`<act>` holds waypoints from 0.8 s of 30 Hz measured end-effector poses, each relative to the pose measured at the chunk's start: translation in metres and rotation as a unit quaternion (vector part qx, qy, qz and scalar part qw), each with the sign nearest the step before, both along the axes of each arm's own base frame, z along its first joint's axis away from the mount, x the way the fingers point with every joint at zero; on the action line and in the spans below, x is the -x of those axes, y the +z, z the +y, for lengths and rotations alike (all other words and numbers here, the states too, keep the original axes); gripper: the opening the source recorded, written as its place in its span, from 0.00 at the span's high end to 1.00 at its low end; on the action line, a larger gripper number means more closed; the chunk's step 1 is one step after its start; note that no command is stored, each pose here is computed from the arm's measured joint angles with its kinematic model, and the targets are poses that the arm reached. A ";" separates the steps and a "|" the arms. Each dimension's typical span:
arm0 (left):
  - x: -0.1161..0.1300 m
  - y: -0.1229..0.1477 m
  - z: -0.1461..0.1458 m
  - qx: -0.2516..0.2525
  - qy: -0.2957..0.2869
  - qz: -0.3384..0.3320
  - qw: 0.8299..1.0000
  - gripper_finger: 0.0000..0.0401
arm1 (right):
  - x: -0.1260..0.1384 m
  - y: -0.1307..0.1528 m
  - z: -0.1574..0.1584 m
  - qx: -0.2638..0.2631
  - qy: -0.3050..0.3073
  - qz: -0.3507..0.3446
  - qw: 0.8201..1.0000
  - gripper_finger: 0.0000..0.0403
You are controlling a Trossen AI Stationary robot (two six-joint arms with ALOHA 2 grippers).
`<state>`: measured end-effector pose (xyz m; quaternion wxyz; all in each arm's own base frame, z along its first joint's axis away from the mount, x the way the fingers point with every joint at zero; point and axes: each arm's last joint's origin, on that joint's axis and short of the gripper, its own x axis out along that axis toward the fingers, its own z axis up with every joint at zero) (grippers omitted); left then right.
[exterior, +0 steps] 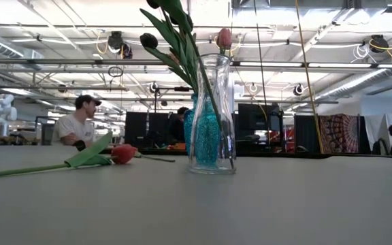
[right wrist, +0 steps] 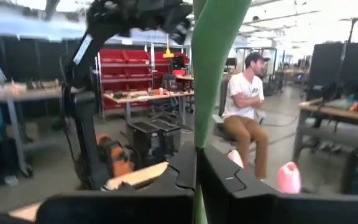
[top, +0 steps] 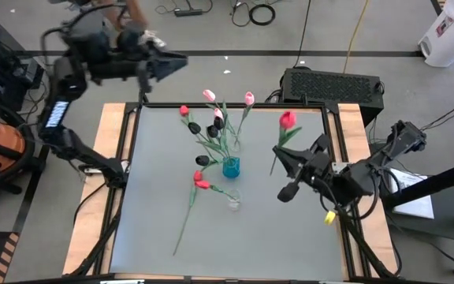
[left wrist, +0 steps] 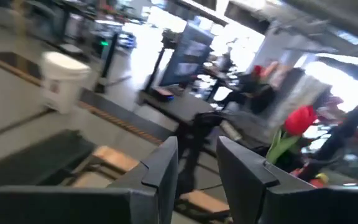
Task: Sort flowers into vase by color
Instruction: Put the bottom left red tulip into the bottom transparent vase
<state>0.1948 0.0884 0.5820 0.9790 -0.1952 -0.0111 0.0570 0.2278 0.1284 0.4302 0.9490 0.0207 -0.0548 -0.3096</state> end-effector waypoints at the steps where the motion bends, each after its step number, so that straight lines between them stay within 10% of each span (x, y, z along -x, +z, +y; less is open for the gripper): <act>1: 0.009 0.001 -0.004 -0.005 0.013 0.006 1.000 0.71 | -0.001 0.000 -0.002 -0.009 0.005 -0.009 1.000 1.00; 13: 0.080 -0.011 -0.037 -0.026 0.122 0.118 0.985 0.71 | -0.041 -0.031 -0.017 -0.053 0.060 0.010 0.997 1.00; 24: 0.098 -0.015 -0.050 -0.065 0.101 0.132 0.984 0.71 | -0.088 -0.062 -0.017 -0.079 0.108 0.001 0.991 1.00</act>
